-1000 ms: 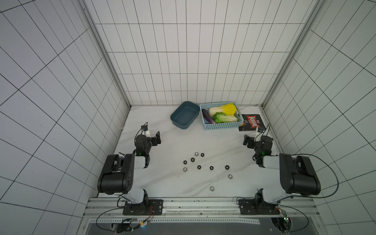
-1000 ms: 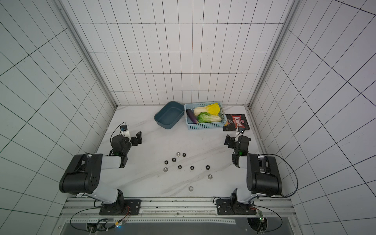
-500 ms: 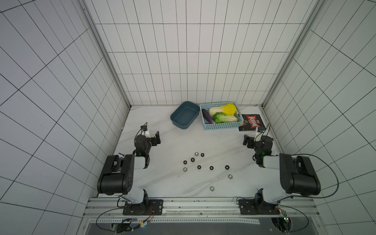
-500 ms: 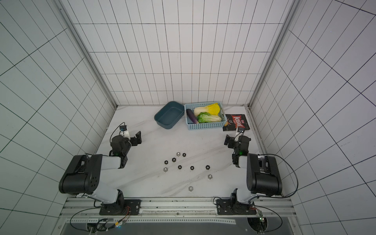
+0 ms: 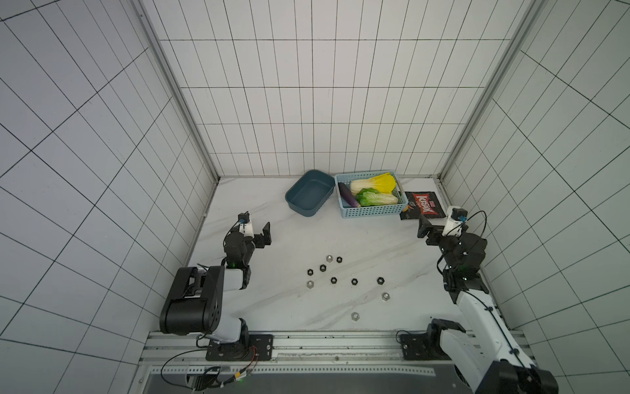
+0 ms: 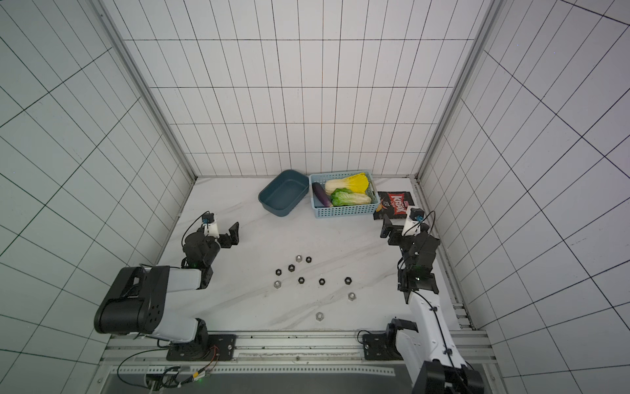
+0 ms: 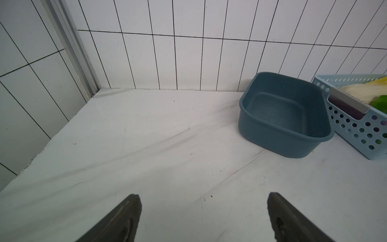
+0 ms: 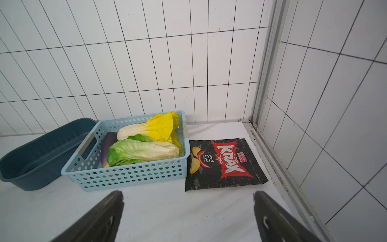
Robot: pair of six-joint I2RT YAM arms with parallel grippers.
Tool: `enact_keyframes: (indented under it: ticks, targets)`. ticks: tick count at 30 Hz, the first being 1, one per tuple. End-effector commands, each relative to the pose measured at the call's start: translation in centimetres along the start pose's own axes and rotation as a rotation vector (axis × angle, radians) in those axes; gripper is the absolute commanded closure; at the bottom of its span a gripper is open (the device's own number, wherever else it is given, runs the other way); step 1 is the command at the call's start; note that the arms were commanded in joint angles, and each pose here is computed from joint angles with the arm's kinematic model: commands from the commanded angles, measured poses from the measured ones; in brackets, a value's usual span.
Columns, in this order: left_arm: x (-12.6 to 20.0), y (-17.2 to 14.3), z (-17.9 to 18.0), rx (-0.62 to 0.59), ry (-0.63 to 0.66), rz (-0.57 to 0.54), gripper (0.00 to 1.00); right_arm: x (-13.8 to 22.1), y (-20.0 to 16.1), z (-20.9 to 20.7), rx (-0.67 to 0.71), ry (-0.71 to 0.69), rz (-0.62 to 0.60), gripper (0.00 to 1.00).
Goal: Put the nuts on the desktop into the storage box
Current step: Move the storage box to the center of the board.
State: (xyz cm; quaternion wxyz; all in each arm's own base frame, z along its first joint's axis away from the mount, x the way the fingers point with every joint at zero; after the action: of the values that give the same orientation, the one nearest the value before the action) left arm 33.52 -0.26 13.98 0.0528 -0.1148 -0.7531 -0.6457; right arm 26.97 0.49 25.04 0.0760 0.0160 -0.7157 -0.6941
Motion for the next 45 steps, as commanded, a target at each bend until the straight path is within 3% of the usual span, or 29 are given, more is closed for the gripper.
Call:
enact_keyframes:
  ticks: [1, 14, 21, 27, 38, 45]
  targets:
    - [0.0, 2.5, -0.6, -0.006, -0.024, 0.027, 0.02, 1.4, -0.7, 0.8, -0.026, 0.054, 0.099, 0.0]
    - [-0.5, 6.9, -3.8, 0.044, -0.158, 0.224, 0.02, 3.6, 1.7, 3.1, -0.065, 0.175, 0.198, 0.01]
    - [-3.8, 8.4, -7.2, -0.04, -0.106, 0.362, 0.02, 3.4, 1.7, 5.1, -0.063, 0.265, 0.254, 0.0]
    - [-7.4, 9.2, -8.7, 0.026, -0.07, 0.402, 0.02, 3.3, 0.8, 7.6, 0.027, 0.326, 0.367, 0.01]
    - [-14.3, 6.6, -8.8, 0.151, 0.088, 0.547, 0.02, 3.6, -0.8, 9.2, 0.075, 0.343, 0.525, 0.01]
    - [-16.0, 3.8, -8.2, 0.275, 0.194, 0.65, 0.05, 3.9, -2.0, 9.7, 0.057, 0.375, 0.585, 0.01]
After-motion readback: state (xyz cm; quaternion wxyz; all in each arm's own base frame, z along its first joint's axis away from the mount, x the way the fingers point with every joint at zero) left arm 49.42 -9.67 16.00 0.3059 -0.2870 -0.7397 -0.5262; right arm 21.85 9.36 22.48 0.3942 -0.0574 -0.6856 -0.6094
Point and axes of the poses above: each gripper's point midway between its finger pads, its own x axis back along the fingers, its own z axis along the line the jaws close on, y = z × x, the point moved 6 cm from there along x, back along the fingers, and after that the axes turned 5 degrees about x, right-handed, at the moved point
